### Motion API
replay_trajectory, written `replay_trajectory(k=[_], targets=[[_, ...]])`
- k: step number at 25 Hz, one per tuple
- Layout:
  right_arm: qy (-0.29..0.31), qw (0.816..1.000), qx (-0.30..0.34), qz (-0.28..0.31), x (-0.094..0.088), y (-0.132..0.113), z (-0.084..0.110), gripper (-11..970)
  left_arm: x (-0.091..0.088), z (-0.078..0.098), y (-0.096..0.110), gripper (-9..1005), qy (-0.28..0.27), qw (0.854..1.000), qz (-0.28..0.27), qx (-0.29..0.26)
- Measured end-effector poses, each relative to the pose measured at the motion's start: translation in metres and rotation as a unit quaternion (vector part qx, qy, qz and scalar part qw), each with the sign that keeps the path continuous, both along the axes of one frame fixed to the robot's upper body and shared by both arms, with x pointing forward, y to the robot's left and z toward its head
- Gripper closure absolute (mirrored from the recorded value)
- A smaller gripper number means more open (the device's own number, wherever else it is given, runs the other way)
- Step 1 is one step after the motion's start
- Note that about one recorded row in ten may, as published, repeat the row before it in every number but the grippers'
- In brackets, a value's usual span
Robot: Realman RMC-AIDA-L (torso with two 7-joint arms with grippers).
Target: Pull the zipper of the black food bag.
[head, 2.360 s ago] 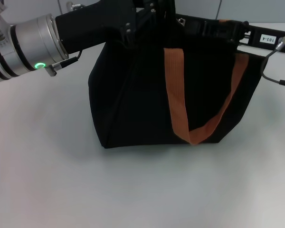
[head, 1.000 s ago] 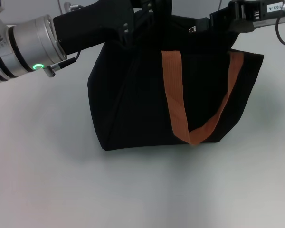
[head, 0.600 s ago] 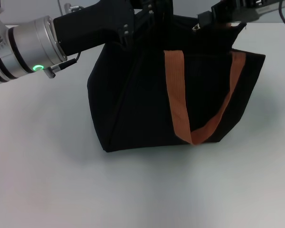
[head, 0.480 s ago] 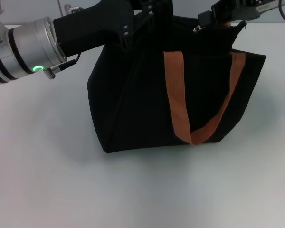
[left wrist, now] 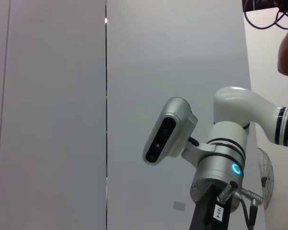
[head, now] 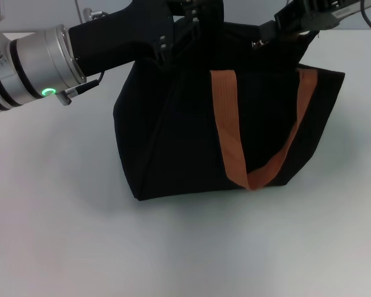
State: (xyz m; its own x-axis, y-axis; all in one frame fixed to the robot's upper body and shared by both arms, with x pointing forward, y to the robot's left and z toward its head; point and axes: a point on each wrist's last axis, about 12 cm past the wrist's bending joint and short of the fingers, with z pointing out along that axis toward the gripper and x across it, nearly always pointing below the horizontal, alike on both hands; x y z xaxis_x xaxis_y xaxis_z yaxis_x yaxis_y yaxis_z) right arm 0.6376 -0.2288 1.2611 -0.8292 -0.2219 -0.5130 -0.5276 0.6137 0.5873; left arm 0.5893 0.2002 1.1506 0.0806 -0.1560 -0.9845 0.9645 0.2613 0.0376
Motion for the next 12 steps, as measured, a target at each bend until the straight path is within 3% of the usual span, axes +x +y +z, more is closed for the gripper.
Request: replay_trajectory(k=[12], targets=[[0.007,0.998,-0.057,-0.027,-0.006,-0.015,0.008,904,-0.001,0.0,0.001,931,0.0,1.0,-0.002,-0.001]])
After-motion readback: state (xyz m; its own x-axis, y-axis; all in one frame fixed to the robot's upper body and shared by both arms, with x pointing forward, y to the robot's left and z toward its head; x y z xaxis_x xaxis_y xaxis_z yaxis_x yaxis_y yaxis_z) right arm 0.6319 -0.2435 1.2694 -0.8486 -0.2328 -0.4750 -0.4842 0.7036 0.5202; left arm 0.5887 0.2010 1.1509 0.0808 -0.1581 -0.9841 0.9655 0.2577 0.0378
